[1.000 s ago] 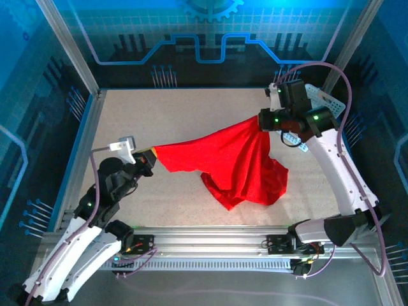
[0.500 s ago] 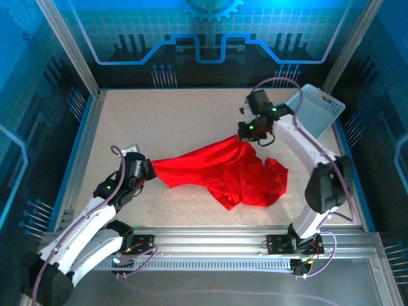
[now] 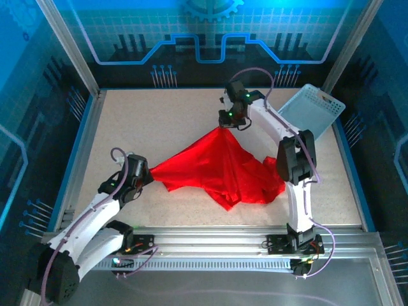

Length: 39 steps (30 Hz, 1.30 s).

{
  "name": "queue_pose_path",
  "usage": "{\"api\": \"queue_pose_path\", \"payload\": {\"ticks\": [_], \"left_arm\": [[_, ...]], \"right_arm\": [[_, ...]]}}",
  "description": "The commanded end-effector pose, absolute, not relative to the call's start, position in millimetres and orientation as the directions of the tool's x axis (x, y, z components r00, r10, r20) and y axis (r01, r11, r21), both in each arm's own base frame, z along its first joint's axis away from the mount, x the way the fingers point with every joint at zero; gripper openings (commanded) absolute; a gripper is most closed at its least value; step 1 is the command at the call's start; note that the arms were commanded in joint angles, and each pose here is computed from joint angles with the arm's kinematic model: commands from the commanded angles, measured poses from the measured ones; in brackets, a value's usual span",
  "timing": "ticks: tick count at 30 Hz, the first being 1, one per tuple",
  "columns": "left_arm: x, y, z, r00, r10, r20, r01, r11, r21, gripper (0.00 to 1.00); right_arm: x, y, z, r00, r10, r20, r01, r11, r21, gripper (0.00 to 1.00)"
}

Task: Fold the inside-out t-shirt

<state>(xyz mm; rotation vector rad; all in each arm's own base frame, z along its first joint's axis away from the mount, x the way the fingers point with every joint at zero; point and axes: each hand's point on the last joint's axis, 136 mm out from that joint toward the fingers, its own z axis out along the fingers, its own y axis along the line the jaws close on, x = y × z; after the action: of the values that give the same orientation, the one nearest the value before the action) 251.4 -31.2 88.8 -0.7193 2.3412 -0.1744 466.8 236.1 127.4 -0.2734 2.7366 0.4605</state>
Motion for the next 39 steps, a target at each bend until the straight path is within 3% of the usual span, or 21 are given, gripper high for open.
{"api": "queue_pose_path", "payload": {"ticks": [1,3,7,9,11,13,15,17,21,24,28,33,39], "left_arm": [[254,-30,85,-0.616,-0.571,-0.543,-0.48,0.818,-0.317,0.0],[255,-29,84,-0.619,-0.576,-0.533,-0.494,0.814,-0.306,0.0],[251,-17,83,-0.619,-0.599,-0.509,-0.549,0.793,-0.265,0.02],[248,-10,85,-0.613,-0.61,-0.502,-0.573,0.781,-0.248,0.17],[245,-3,87,-0.602,-0.628,-0.494,-0.602,0.763,-0.236,0.42],[244,1,96,-0.599,-0.629,-0.496,-0.615,0.758,-0.217,0.6],[246,5,112,-0.592,-0.622,-0.512,-0.622,0.757,-0.2,0.7],[256,2,136,-0.59,-0.597,-0.543,-0.593,0.777,-0.21,0.72],[309,-60,164,-0.695,-0.453,-0.559,-0.341,0.891,-0.299,0.75],[340,-121,152,-0.826,-0.24,-0.511,-0.146,0.965,-0.218,0.76],[368,-185,116,-0.889,0.005,-0.459,0.058,0.993,-0.102,0.8],[388,-214,77,-0.906,0.152,-0.395,0.161,0.987,0.01,0.8],[398,-209,50,-0.909,0.214,-0.358,0.181,0.976,0.124,0.71]], "right_arm": [[487,234,134,-0.924,-0.102,-0.37,-0.238,0.908,0.344,0.29],[494,229,135,-0.92,-0.113,-0.376,-0.237,0.924,0.301,0.42],[489,207,156,-0.904,-0.143,-0.403,-0.236,0.952,0.193,0.49],[474,192,168,-0.894,-0.161,-0.418,-0.234,0.963,0.13,0.51],[452,170,180,-0.884,-0.162,-0.438,-0.212,0.975,0.067,0.54],[426,152,181,-0.883,-0.153,-0.443,-0.191,0.981,0.043,0.57],[400,139,174,-0.889,-0.141,-0.435,-0.183,0.982,0.054,0.59],[375,127,162,-0.901,-0.131,-0.414,-0.171,0.983,0.06,0.62],[336,116,146,-0.918,-0.097,-0.385,-0.147,0.984,0.103,0.65],[318,120,144,-0.918,-0.061,-0.392,-0.141,0.973,0.18,0.67],[305,115,143,-0.915,0.003,-0.404,-0.105,0.963,0.247,0.73],[294,101,137,-0.915,0.067,-0.398,-0.046,0.962,0.267,0.76],[283,95,119,-0.925,0.097,-0.367,-0.006,0.963,0.27,0.76]]}}
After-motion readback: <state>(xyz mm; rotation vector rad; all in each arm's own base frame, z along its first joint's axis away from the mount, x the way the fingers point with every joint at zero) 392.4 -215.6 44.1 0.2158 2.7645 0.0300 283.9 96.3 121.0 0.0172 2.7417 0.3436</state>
